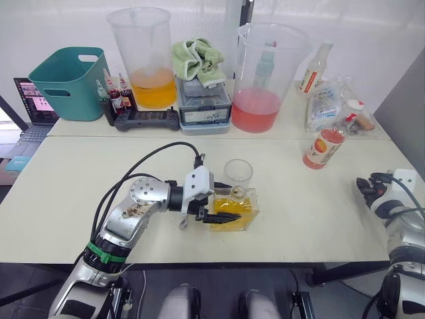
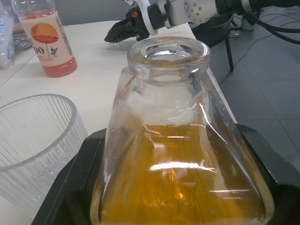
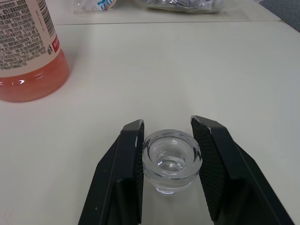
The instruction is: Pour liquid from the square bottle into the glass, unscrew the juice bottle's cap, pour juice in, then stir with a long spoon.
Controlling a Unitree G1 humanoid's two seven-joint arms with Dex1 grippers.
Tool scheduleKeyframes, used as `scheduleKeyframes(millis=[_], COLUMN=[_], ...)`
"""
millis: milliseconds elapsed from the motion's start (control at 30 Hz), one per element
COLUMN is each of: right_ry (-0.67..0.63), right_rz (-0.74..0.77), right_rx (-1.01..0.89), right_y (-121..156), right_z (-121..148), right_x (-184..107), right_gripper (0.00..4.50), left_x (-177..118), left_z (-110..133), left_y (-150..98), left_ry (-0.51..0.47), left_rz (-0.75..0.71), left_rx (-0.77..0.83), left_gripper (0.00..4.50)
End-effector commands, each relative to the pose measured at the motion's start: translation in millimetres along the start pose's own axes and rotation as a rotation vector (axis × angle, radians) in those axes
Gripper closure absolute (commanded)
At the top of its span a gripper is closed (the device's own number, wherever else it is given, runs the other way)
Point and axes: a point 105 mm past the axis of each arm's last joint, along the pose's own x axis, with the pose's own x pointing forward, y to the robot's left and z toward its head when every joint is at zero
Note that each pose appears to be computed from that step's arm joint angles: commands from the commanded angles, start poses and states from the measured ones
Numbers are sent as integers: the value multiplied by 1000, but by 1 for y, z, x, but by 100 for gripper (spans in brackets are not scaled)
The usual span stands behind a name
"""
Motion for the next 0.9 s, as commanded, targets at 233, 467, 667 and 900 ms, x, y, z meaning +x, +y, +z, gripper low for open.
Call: scheduleKeyframes(millis=[233, 467, 667, 900], right_ry=[-262, -323, -150, -65], right_rz=[36, 192, 522, 956], right_rx=[-28, -122, -134, -135], right_y=[-16, -10, 27, 106], right_z=[80, 133, 135, 135], right_x=[-13, -36, -67, -121], right_gripper=[0, 0, 0, 0], left_x=[1, 2, -3, -19], left_z=[0, 3, 5, 13], left_y=[-7, -9, -12, -13], left_ry=[4, -21, -41, -68], left_rz=[-40, -54, -55, -22], left_rx=[1, -2, -22, -60], left_gripper=[170, 170, 170, 170])
